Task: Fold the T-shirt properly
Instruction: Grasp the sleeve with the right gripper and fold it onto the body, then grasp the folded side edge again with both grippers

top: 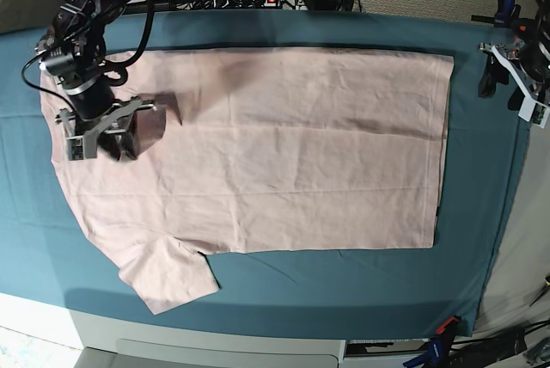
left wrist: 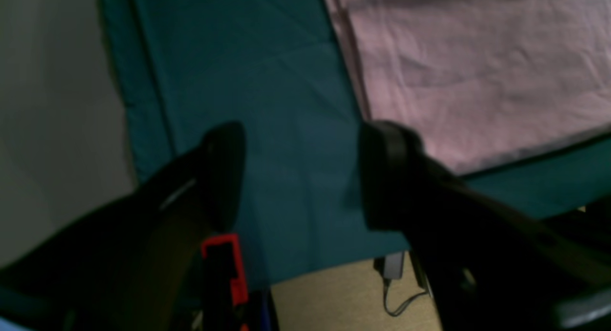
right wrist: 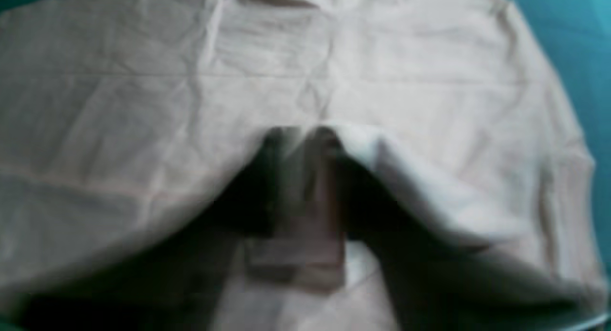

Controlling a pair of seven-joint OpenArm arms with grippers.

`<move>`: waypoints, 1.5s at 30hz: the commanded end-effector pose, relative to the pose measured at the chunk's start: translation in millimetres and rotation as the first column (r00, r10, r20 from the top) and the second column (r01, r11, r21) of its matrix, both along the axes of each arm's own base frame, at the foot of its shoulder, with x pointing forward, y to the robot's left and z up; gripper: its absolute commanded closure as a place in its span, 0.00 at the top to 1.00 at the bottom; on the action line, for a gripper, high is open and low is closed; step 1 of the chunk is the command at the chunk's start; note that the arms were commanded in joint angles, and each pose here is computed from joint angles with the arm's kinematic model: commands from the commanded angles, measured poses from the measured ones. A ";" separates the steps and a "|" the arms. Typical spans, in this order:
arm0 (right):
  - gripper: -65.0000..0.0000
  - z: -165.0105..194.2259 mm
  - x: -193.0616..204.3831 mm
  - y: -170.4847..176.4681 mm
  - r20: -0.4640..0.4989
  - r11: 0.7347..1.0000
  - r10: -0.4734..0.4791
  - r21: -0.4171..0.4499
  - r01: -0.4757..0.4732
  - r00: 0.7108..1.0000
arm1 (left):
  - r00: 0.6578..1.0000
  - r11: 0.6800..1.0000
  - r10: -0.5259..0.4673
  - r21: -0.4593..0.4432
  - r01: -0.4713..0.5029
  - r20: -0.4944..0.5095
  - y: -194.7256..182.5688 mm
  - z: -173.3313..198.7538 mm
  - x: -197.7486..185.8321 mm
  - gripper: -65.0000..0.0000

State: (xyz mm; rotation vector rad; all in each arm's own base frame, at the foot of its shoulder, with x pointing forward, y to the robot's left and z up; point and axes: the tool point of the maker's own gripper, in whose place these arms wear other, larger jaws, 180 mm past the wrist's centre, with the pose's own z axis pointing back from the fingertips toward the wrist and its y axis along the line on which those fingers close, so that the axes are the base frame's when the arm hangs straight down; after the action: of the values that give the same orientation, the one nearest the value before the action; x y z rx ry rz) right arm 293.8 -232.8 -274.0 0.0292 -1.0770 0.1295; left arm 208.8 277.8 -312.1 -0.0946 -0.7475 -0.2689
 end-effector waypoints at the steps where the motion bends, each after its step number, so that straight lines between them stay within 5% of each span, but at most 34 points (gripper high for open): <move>1: 0.59 18.6 7.1 -7.1 0.071 1.000 -0.012 -0.027 0.014 0.997 | 0.999 1.000 -0.017 0.011 0.017 0.036 0.8 11.3 5.6 0.54; 8: 0.62 44.4 14.1 -68.8 0.141 0.955 -0.229 -0.160 0.251 0.963 | 0.999 1.000 -0.017 0.011 0.017 0.036 0.8 11.3 5.6 0.54; 12: 0.62 33.2 -0.9 -92.5 0.043 0.927 -0.308 -0.210 0.310 0.950 | 0.999 1.000 -0.018 0.012 0.017 0.034 0.8 11.0 5.2 0.54; 15: 0.62 19.5 -26.2 -113.5 -0.033 0.902 -0.398 -0.197 0.384 0.917 | 0.999 1.000 -0.017 0.012 0.017 0.033 1.0 10.8 5.1 0.54; 18: 0.62 18.4 -57.0 -146.6 -0.043 0.847 -0.510 -0.198 0.493 0.859 | 0.999 1.000 -0.017 0.012 0.017 0.032 1.0 10.6 5.0 0.54; 21: 0.62 8.1 -85.2 -175.1 -0.108 0.810 -0.585 -0.118 0.574 0.804 | 1.000 1.000 -0.016 0.018 0.016 0.004 1.8 7.0 1.4 0.54; 24: 0.62 -17.8 -104.6 -198.1 -0.235 0.804 -0.581 -0.016 0.594 0.779 | 0.997 1.000 0.023 -0.020 -0.025 -0.073 1.8 -1.8 -9.3 0.54; 27: 0.62 -39.5 -111.6 -206.4 -0.341 0.798 -0.501 0.175 0.577 0.796 | 0.990 0.996 0.073 -0.032 -0.078 -0.125 9.3 -14.0 -20.7 0.54; 31: 0.62 -44.4 -119.9 -214.2 -0.365 0.766 -0.411 0.359 0.533 0.836 | 0.973 0.983 0.113 -0.118 -0.139 -0.200 12.2 -31.0 -32.6 0.54; 38: 0.62 -47.2 -121.7 -218.9 -0.351 0.711 -0.329 0.519 0.474 0.877 | 0.961 0.936 0.073 -0.315 -0.159 -0.267 0.7 -45.4 -41.4 0.54; 45: 0.62 -55.0 -122.7 -215.6 -0.341 0.672 -0.311 0.581 0.459 0.887 | 0.962 0.908 0.059 -0.387 -0.163 -0.266 -0.7 -47.9 -36.5 0.54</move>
State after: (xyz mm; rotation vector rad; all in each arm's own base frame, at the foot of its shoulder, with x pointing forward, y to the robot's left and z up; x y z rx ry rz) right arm 163.3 -437.5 -348.5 0.4538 -0.7830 -0.6714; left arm 163.9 274.5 -371.7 -0.4682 -0.5071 0.0354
